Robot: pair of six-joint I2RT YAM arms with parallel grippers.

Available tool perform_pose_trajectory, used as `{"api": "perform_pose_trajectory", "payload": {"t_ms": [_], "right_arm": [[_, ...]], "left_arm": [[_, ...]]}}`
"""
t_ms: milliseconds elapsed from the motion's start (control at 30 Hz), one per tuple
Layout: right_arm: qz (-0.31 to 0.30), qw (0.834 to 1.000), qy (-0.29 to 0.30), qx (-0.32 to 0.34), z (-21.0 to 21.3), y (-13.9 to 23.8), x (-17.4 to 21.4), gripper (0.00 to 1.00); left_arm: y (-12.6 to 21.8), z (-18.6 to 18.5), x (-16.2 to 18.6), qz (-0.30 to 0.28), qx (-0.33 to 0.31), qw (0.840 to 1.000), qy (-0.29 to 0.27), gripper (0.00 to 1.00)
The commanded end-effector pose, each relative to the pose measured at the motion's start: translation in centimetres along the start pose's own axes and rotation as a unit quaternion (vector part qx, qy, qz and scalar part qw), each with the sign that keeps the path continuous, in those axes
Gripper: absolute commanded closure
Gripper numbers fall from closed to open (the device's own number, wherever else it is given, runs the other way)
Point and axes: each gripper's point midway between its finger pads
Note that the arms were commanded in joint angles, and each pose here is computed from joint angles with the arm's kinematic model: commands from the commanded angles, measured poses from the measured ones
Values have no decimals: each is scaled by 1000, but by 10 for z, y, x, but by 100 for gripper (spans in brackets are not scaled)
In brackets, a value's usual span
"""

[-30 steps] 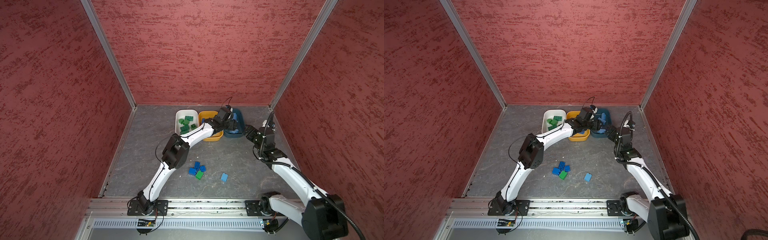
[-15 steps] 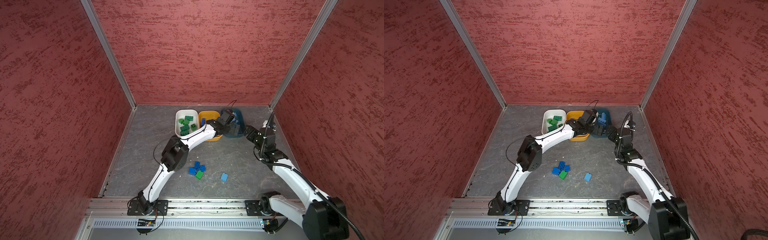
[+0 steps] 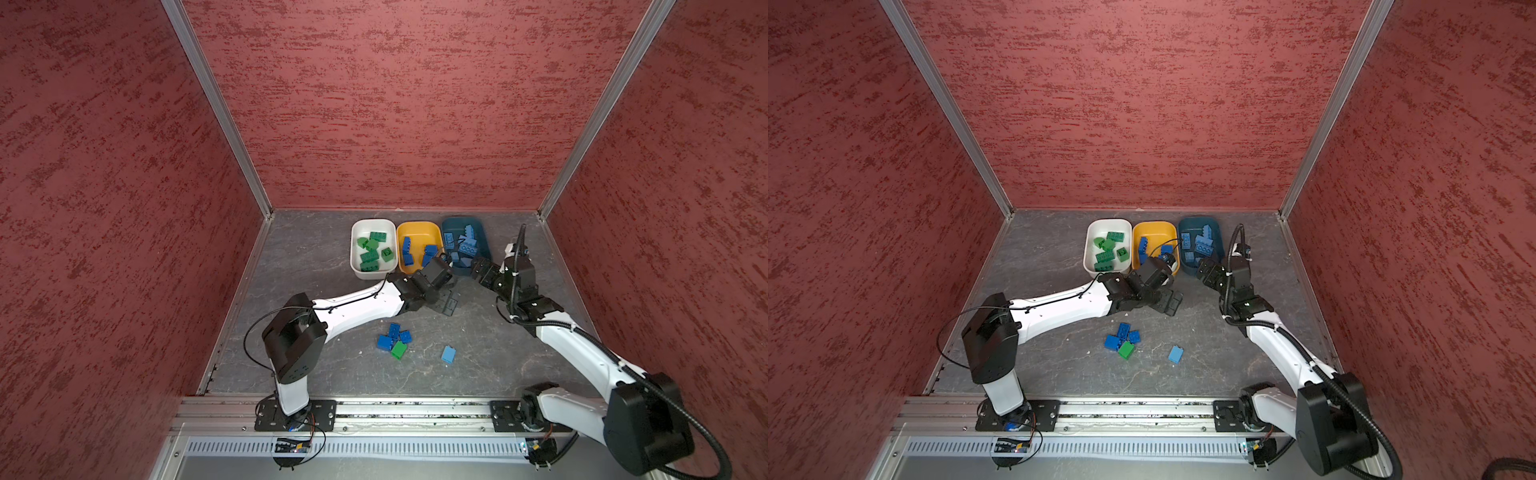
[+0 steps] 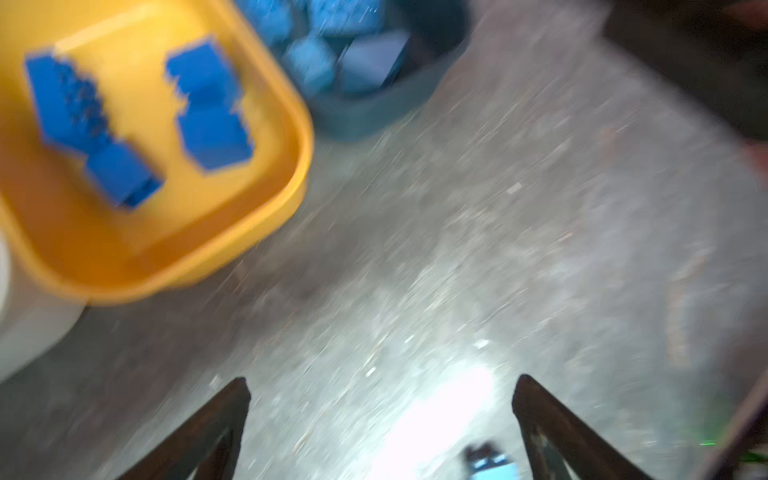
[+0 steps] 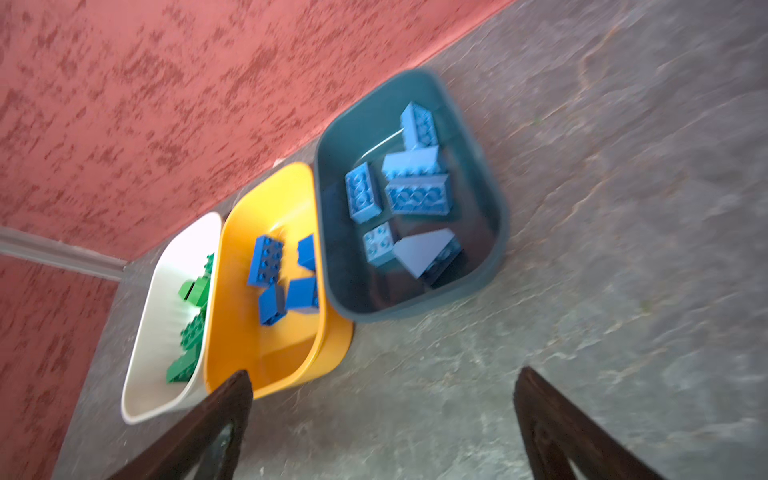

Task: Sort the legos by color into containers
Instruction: 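Lower the left gripper to the pile and grasp a dark blue brick, then carry the dark blue brick with the left gripper and release into yellow bin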

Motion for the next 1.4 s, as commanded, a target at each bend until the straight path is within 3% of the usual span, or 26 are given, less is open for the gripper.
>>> {"api": "perform_pose_trajectory", "payload": {"t_ms": [0, 300, 400, 567, 767, 933, 1367], "right_arm": [[-6, 1000, -15, -18, 20, -1, 8, 1], [-4, 999, -16, -27, 28, -14, 21, 1], [-4, 999, -14, -30, 30, -16, 21, 1], [4, 1000, -11, -26, 27, -20, 25, 1], [5, 1000, -16, -26, 24, -19, 27, 1], [5, 1000, -19, -25, 22, -17, 28, 1], [11, 999, -25, -24, 22, -18, 30, 1]], "left_arm": [[20, 17, 24, 37, -33, 999, 3, 1], [49, 10, 112, 169, -5, 985, -31, 1], [53, 11, 126, 190, -11, 981, -35, 1], [46, 12, 148, 206, -11, 977, -47, 12], [36, 39, 141, 197, -79, 977, 12, 19], [24, 43, 143, 193, -63, 977, 61, 29], [2, 50, 159, 220, -74, 970, 68, 51]]}}
Point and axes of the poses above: each gripper's point midway between its finger pads, its own y axis back along the fingers, its own z axis along the line the jaws close on, x = y × z, and after that the axes turned 11 degrees about -y, right-handed
